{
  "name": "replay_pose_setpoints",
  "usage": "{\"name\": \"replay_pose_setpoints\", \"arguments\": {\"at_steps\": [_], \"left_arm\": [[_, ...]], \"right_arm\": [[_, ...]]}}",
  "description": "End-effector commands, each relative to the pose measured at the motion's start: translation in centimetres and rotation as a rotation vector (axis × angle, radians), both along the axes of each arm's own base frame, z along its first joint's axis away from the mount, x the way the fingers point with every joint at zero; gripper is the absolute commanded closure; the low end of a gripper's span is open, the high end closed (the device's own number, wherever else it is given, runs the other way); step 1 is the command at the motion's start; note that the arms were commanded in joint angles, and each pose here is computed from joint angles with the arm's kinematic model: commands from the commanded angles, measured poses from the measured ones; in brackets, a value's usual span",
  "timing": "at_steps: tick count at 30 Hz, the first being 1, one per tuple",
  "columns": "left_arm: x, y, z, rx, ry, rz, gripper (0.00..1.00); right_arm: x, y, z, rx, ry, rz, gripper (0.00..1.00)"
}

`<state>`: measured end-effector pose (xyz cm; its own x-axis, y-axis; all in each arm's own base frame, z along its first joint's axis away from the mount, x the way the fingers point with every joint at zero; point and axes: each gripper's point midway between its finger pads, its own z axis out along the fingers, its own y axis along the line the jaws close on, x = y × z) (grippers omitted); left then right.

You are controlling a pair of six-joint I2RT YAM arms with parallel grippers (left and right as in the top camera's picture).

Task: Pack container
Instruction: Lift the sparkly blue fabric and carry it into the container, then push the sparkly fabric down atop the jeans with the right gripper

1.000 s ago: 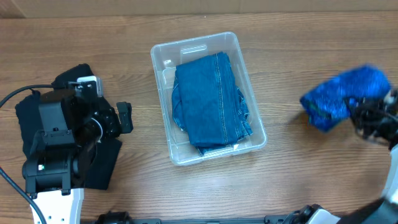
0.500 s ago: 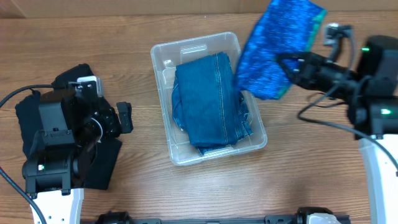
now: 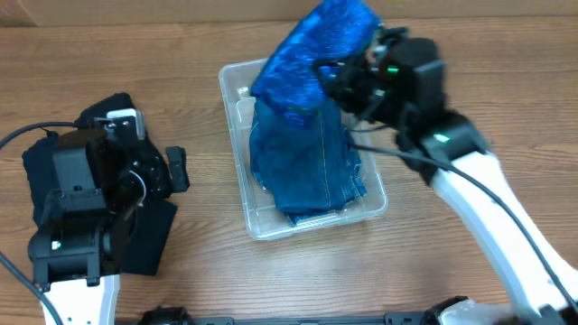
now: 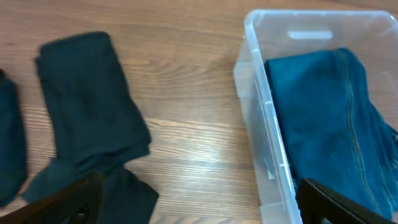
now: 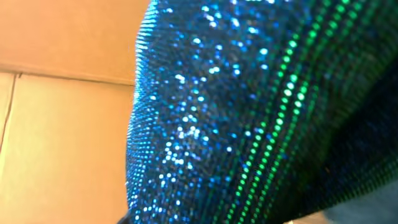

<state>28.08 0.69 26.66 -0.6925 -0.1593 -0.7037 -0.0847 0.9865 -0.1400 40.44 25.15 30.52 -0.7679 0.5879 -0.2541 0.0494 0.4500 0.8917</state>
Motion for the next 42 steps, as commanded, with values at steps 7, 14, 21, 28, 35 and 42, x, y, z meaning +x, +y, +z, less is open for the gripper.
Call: {"name": "replay_pose_setpoints", "arguments": {"at_steps": [7, 14, 21, 28, 35, 42], "left_arm": [[-0.2, 0.7, 4.5, 0.051, -0.096, 0.026, 0.0], [-0.6, 0.7, 3.9, 0.05, -0.066, 0.025, 0.0], [-0.7, 0.7, 3.9, 0.049, -0.064, 0.025, 0.0], [-0.7, 0.7, 3.9, 0.049, -0.064, 0.025, 0.0], [-0.7, 0.5, 3.9, 0.044, -0.063, 0.019, 0.0], [-0.8, 0.5, 3.7, 0.044, -0.057, 0.02, 0.0]], "right_arm": [[3.0, 4.0, -6.6, 0.112, 0.25, -0.182, 0.96], [5.0, 5.1, -9.1, 0.152, 0.259, -0.221, 0.96], [6.3, 4.9, -11.5, 0.13, 0.265, -0.27, 0.96], [6.8, 4.6, -15.6, 0.055, 0.306, -0.296, 0.95], [6.2, 5.7, -17.4, 0.018, 0.321, -0.204, 0.47], [3.4, 7.4, -16.1, 0.048, 0.387, -0.052, 0.36]]}}
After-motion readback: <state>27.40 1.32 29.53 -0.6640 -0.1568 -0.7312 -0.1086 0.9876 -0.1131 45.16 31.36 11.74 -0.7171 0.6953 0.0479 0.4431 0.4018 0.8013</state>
